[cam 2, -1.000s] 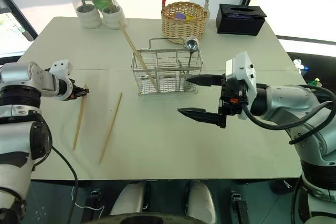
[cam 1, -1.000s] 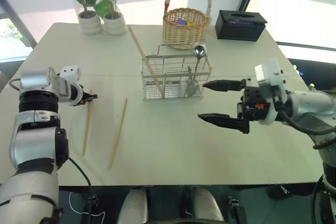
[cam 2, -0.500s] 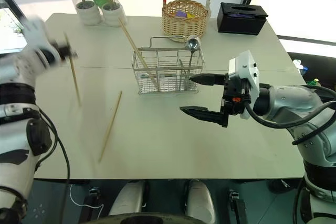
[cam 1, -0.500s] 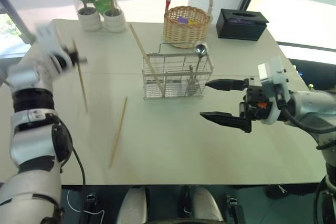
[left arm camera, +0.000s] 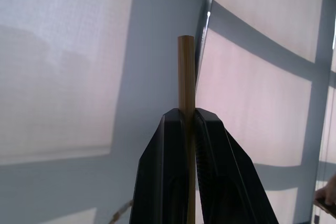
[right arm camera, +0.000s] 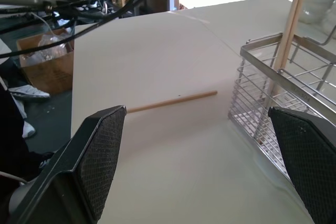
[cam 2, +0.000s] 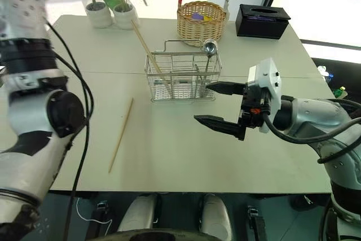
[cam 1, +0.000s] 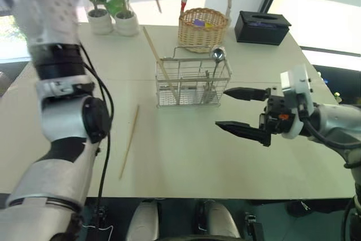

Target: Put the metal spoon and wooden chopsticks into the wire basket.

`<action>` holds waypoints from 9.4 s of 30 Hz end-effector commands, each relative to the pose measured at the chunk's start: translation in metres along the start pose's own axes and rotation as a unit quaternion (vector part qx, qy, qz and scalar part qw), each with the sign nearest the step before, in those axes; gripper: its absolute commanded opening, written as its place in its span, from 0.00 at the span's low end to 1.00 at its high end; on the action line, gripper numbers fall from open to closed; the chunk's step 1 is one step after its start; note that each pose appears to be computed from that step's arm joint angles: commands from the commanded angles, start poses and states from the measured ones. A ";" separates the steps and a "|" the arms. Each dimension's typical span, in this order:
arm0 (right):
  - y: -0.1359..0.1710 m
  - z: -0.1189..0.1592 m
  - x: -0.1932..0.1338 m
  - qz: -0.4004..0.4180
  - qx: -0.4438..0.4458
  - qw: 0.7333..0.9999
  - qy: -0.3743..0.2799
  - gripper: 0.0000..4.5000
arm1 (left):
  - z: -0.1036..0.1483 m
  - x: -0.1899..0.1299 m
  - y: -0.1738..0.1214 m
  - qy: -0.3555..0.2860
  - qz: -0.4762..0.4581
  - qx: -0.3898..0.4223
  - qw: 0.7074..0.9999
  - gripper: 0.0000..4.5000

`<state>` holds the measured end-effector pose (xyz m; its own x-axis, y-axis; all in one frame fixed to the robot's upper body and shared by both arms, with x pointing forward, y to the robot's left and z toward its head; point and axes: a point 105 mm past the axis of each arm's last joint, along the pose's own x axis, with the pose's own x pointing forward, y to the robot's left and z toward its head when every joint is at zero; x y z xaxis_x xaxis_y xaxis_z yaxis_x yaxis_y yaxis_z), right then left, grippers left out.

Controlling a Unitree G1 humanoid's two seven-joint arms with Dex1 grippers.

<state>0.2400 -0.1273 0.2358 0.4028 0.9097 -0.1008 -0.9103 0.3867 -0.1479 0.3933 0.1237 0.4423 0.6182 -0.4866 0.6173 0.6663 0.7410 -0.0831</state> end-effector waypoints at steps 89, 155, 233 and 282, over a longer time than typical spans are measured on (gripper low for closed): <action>-0.014 0.007 0.007 -0.062 -0.019 0.997 -0.039 1.00 | -0.223 -0.230 0.045 0.707 0.302 -0.073 0.635 0.14; -0.012 -0.006 0.006 -0.064 0.004 0.997 -0.042 1.00 | -0.109 -0.295 0.139 0.573 0.531 0.003 0.624 0.99; -0.011 -0.007 -0.017 -0.107 -0.007 0.994 -0.010 1.00 | -0.045 -0.010 -0.021 0.078 -0.047 0.069 0.993 0.01; -0.054 -0.012 -0.020 -0.123 -0.017 0.992 -0.007 1.00 | -0.062 -0.209 0.015 0.438 -0.193 0.331 0.813 0.99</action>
<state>0.2832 -0.1705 0.2254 0.6216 0.7802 -0.0701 -0.7783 0.6051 -0.1677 0.3040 0.2081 0.2472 0.6349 -0.6844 -0.3585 0.7426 0.4124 0.5277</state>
